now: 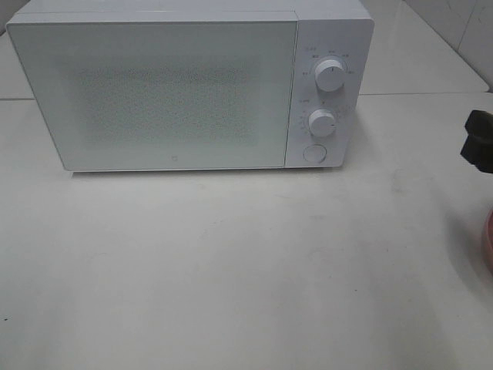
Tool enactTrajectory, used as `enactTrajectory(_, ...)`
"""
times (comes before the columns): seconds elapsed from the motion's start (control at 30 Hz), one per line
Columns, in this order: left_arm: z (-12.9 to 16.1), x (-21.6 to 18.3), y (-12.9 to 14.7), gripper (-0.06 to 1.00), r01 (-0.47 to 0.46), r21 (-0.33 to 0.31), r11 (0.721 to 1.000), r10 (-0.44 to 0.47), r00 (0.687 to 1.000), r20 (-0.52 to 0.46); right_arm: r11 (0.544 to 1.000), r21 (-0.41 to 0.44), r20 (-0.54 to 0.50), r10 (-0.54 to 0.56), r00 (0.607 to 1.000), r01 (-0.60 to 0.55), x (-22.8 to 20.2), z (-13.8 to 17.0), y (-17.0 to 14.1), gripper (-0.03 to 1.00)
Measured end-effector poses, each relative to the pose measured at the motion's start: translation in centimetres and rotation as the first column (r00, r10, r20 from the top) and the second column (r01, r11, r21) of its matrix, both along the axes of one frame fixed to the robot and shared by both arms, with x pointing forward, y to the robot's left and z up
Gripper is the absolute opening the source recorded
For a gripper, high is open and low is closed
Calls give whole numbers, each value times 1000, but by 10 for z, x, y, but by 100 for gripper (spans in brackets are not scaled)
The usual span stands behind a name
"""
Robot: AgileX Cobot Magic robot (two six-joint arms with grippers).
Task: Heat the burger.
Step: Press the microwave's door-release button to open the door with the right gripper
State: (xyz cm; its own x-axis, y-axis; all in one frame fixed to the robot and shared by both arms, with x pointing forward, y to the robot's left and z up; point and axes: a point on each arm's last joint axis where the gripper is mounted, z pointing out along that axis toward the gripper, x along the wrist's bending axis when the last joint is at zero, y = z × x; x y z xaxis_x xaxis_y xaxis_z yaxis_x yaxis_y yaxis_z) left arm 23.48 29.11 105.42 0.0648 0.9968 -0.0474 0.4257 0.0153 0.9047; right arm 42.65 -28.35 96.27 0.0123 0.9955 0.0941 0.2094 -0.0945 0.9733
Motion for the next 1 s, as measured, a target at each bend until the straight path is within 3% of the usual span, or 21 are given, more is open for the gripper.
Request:
enactTrajectory(0.43, 0, 0, 0, 97, 0, 0, 1000, 0, 1000, 0, 995, -85, -20, 57, 998, -58, 8, -33, 42, 67)
enactTrajectory(0.63, 0, 0, 0, 97, 0, 0, 1000, 0, 1000, 0, 993, -110, -113, 39, 993, -52, 7, -59, 65, 67)
enactTrajectory(1.0, 0, 0, 0, 97, 0, 0, 1000, 0, 1000, 0, 989, -139, -116, 35, 993, -51, 20, -69, 104, 67)
